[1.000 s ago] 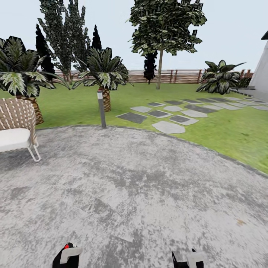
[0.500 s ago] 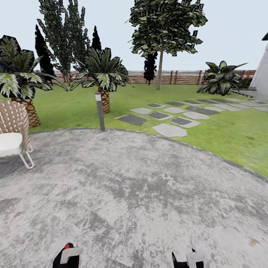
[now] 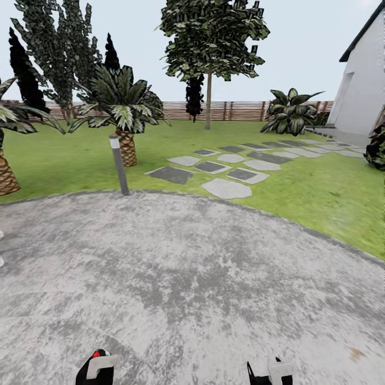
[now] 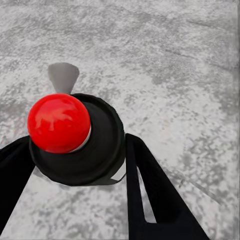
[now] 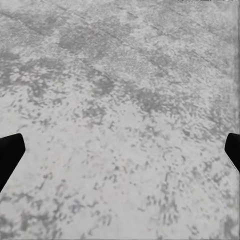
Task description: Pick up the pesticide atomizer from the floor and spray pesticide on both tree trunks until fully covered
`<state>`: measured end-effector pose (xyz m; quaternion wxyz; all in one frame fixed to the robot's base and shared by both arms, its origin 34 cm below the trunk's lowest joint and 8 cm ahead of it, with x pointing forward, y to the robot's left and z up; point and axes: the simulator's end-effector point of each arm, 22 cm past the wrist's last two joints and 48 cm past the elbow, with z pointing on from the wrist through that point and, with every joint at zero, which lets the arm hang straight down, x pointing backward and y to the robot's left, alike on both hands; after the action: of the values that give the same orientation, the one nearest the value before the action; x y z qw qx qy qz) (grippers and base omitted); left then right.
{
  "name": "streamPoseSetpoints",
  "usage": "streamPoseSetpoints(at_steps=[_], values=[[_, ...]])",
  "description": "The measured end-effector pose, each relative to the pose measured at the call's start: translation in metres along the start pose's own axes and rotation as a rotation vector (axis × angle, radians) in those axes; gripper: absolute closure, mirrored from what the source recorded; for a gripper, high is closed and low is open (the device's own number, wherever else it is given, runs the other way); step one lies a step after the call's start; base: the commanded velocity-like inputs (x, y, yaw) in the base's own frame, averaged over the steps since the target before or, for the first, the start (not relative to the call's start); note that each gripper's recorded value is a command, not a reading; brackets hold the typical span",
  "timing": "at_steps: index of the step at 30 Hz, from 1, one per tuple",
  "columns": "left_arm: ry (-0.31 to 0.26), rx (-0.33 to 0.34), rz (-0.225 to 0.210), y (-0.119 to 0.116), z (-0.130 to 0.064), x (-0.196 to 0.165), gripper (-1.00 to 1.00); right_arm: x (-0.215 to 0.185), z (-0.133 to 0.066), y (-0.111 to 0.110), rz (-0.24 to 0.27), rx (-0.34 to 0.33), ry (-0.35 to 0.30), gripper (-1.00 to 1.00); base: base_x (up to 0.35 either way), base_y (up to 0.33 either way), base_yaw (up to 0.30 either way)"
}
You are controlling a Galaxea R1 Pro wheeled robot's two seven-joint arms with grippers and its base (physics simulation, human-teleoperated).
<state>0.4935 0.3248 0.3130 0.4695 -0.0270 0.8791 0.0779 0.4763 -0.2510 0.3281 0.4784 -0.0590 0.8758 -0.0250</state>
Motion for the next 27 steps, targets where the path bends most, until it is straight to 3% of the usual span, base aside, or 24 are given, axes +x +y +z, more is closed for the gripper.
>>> streamPoseSetpoints(at_steps=[27], values=[[0.002, 0.001, 0.000, 0.000, 0.000, 0.001, 1.00, 0.016, -0.004, -0.003, 0.001, 0.005, 0.034, -1.00, 0.339, 0.000, -0.003]])
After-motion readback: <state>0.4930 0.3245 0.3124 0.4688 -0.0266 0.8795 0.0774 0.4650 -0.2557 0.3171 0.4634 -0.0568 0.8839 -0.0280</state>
